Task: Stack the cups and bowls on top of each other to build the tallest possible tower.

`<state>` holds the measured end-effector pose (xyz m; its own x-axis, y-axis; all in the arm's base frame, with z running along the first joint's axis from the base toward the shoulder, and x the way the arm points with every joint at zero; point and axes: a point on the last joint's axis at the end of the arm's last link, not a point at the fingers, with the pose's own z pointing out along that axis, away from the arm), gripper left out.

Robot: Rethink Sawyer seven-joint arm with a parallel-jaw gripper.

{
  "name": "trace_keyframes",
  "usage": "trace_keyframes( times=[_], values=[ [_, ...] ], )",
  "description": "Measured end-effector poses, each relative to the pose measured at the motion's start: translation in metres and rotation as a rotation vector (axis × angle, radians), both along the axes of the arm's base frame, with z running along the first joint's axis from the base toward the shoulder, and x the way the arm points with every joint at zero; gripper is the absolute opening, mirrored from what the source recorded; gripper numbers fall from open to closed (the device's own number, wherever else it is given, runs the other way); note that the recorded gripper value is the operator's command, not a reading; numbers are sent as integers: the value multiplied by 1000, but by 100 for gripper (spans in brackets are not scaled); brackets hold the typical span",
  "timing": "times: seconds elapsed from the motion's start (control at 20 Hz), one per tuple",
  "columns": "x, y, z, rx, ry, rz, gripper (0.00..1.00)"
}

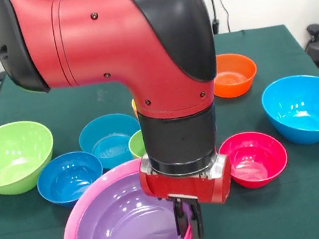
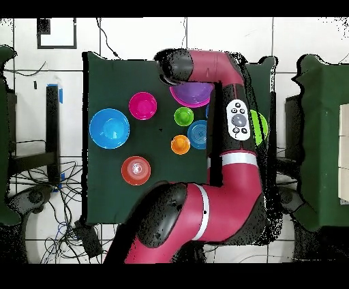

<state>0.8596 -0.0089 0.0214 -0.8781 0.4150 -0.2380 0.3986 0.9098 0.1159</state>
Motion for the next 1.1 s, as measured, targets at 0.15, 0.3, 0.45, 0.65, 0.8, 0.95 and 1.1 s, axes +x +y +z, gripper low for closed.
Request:
trace_keyframes(
  times=[0.15, 0.3, 0.45, 0.65, 0.8, 0.95, 1.1],
  values=[
    [1, 0, -3, -1, -14, 0, 0],
    [1, 0, -6, -3, -33, 2, 0],
    [0, 1, -8, -5, -44, 4, 0],
    [-4, 3, -13, -5, -44, 8, 0],
    [-10, 5, -17, -2, -31, 14, 0],
    [-18, 9, -20, 1, -12, 21, 0],
    [-24, 12, -21, 2, 3, 28, 0]
  ],
)
